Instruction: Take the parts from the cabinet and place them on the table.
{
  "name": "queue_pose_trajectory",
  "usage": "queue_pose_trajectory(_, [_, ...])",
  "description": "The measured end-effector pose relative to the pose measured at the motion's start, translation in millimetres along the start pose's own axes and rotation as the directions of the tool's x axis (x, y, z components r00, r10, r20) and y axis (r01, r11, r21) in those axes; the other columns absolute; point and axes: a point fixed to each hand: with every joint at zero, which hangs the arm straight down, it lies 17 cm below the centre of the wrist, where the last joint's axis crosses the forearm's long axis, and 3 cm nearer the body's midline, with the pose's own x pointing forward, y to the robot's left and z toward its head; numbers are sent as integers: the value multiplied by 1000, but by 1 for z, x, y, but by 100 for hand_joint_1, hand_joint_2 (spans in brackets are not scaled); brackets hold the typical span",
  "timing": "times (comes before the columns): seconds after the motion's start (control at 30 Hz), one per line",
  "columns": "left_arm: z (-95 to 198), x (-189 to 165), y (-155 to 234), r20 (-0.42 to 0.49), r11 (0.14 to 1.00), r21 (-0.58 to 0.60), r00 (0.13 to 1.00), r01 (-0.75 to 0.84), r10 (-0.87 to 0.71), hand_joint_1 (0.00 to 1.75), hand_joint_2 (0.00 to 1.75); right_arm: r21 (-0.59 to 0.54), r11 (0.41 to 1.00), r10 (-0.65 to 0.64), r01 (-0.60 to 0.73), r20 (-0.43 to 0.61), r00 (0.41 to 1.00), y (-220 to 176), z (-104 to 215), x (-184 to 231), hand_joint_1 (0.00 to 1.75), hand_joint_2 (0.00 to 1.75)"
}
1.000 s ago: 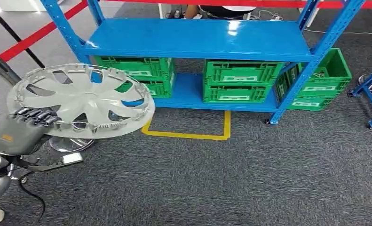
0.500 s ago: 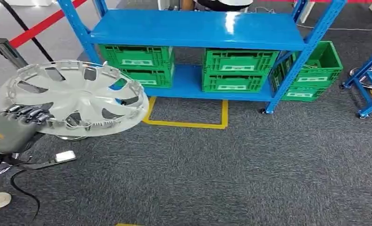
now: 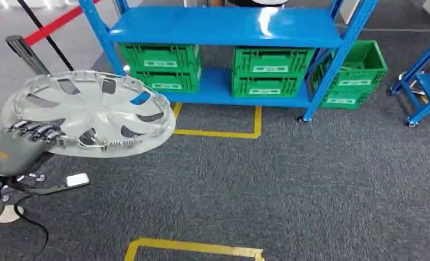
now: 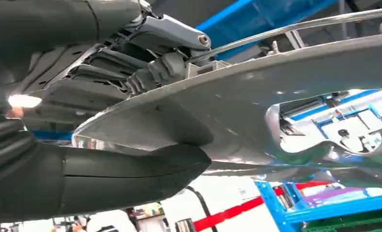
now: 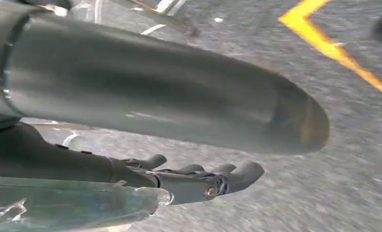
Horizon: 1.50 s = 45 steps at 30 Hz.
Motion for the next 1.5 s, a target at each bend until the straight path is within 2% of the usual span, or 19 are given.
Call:
queue_pose_trajectory(0.47, [0,0,-5,-7,1000,-27,1000,5,-5,175,175,-32,997,63,-63,-5,998,-3,0,-6,0,0])
queue_pose_trajectory(0.87, [13,2,-15,-26,997,-64,999,-36,34,175,175,-23,998,55,-54,10,998,2,0,-3,0,0])
queue_pose_trajectory(1.5, [15,-5,-15,-38,997,-64,999,-39,37,175,175,-18,998,54,-53,14,998,7,1,-1,0,0])
